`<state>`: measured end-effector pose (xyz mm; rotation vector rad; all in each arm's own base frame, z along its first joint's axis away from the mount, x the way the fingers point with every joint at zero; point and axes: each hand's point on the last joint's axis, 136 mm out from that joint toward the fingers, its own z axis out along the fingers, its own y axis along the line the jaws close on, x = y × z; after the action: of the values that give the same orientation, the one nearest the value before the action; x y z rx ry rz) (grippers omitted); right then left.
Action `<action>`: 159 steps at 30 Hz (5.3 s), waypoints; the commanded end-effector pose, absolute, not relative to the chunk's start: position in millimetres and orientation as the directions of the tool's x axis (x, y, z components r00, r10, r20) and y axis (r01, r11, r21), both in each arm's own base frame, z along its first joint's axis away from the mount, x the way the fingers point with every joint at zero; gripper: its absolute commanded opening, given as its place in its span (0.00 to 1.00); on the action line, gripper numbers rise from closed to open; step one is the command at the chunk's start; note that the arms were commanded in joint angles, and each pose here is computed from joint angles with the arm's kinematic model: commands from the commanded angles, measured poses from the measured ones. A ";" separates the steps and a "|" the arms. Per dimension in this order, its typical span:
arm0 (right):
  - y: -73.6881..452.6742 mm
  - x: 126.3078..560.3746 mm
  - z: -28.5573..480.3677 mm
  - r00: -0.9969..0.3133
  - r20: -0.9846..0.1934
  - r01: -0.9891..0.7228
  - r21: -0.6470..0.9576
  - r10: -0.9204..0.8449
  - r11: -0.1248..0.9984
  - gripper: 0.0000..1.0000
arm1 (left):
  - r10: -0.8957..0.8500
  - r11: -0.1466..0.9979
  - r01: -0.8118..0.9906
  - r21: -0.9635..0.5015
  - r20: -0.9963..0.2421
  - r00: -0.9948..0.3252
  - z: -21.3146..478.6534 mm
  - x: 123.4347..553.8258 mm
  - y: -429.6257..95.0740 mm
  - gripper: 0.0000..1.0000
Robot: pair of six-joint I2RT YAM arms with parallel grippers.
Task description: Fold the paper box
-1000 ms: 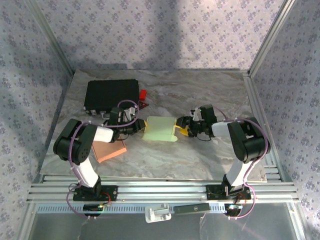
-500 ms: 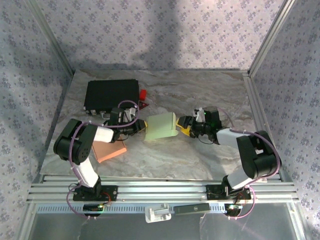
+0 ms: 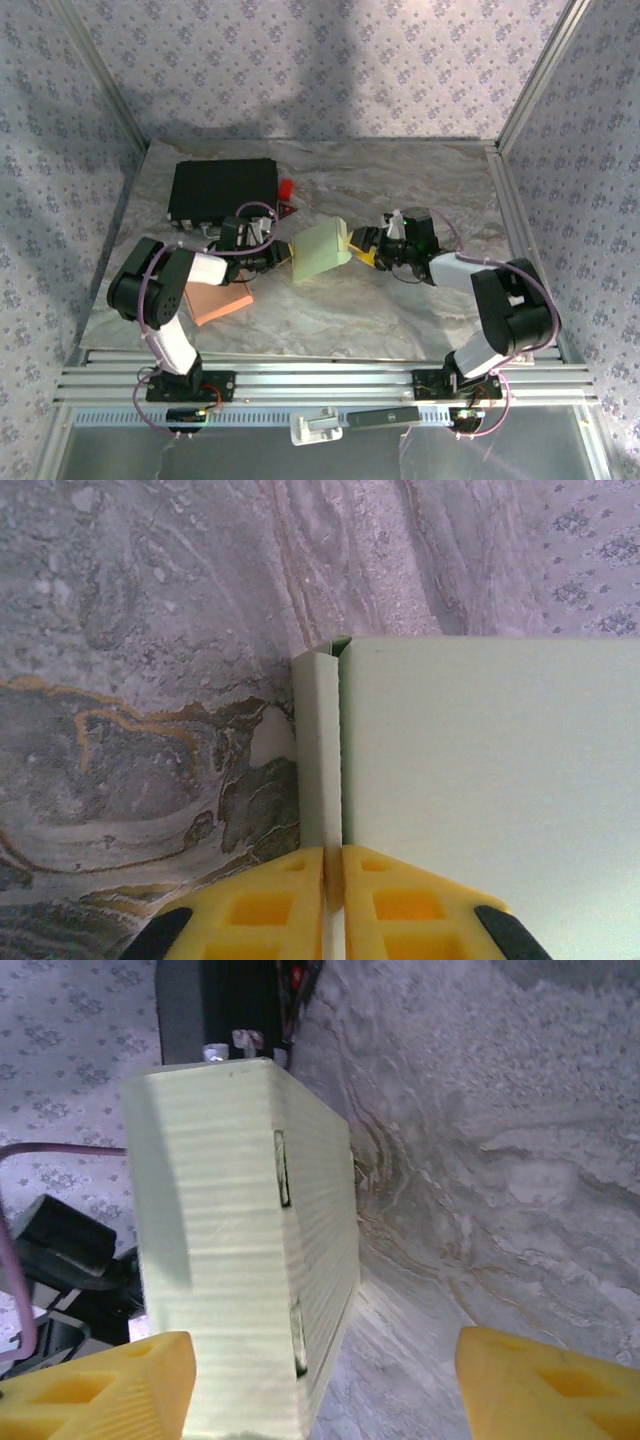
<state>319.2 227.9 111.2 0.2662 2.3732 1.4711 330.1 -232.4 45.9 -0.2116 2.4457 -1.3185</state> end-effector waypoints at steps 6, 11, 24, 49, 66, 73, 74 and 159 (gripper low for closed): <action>242.5 323.2 134.0 -0.926 -0.267 -0.114 0.871 0.266 0.478 0.83 | -0.266 0.563 0.035 -0.826 -0.221 -0.938 43.8 326.8 -236.3 0.12; 263.6 325.4 139.4 -0.937 -0.306 -0.170 0.816 0.165 0.552 0.85 | -0.264 0.563 0.036 -0.825 -0.222 -0.939 45.5 327.2 -236.6 0.12; 291.0 335.8 107.5 -0.972 -0.234 -0.166 0.721 0.011 0.673 0.75 | -0.260 0.563 0.047 -0.825 -0.230 -0.938 50.5 328.2 -237.4 0.13; 234.8 327.1 88.5 -0.781 0.439 0.611 0.683 0.443 0.400 0.46 | 0.576 0.493 0.797 0.350 -0.818 0.003 222.1 233.9 -288.2 0.83; 198.1 292.2 61.4 -0.640 0.626 0.768 0.538 0.445 0.348 0.51 | 0.894 0.125 0.788 0.603 -0.413 0.174 137.4 261.0 -338.4 0.88; 196.1 293.8 62.4 -0.634 0.628 0.773 0.534 0.451 0.344 0.50 | 0.913 0.069 0.829 0.554 -0.371 0.171 111.6 260.8 -349.0 0.88; 195.7 294.6 62.9 -0.632 0.629 0.774 0.533 0.452 0.340 0.50 | 0.914 0.065 0.834 0.548 -0.368 0.170 109.6 260.9 -350.5 0.87; 168.8 266.9 155.8 -0.764 -0.637 -0.346 0.268 -0.104 0.899 0.60 | 0.931 0.099 0.994 -0.051 -0.347 -0.110 96.4 219.8 -322.0 0.51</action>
<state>264.7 166.0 142.3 -0.2613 2.4850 0.5156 223.2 -320.0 90.8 1.9238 2.1739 -0.3752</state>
